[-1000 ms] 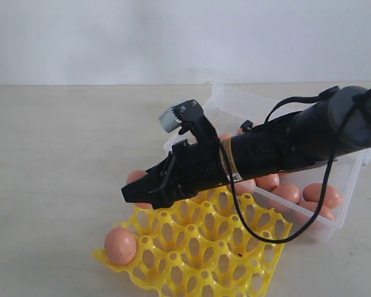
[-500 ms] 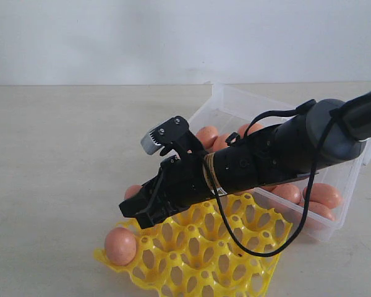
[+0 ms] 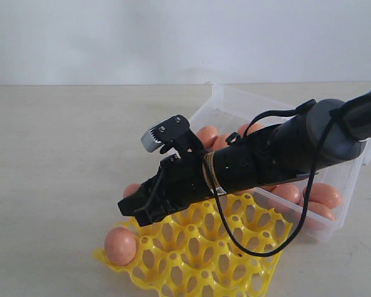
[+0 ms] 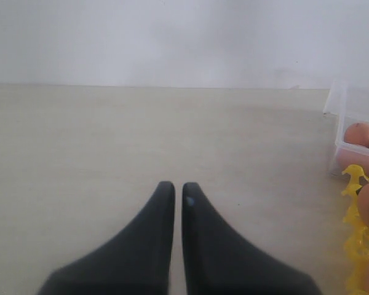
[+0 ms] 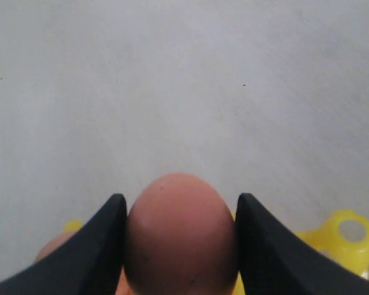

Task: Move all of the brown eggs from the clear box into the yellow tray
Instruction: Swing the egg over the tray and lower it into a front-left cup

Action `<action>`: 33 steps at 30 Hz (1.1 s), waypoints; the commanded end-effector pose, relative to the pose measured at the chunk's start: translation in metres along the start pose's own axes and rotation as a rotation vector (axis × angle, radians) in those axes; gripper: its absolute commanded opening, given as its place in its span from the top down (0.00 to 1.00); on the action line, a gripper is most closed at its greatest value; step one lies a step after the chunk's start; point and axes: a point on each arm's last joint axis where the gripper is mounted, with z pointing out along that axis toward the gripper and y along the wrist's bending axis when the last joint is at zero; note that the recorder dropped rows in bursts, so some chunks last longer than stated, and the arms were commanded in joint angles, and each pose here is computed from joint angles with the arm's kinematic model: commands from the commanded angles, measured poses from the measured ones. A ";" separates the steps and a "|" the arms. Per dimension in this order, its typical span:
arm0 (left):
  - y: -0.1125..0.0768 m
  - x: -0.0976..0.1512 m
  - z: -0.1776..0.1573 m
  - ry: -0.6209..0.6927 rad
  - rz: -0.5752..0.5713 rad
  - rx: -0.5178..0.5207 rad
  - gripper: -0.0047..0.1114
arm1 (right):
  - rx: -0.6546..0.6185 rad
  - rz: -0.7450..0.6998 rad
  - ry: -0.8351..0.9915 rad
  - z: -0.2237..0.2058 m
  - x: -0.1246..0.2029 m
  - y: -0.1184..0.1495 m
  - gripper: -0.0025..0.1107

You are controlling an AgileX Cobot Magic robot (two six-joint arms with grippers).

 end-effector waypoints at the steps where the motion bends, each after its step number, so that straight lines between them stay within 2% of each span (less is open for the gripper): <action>1: 0.000 0.000 0.000 -0.010 0.007 0.003 0.92 | -0.024 -0.039 0.015 0.002 -0.001 0.007 0.66; 9: 0.000 0.000 0.000 -0.011 0.007 0.003 0.92 | 0.025 -0.081 0.062 0.005 0.003 0.007 0.66; 33: 0.000 0.000 0.000 -0.011 0.007 0.003 0.92 | 0.022 -0.086 0.062 0.005 0.003 0.007 0.66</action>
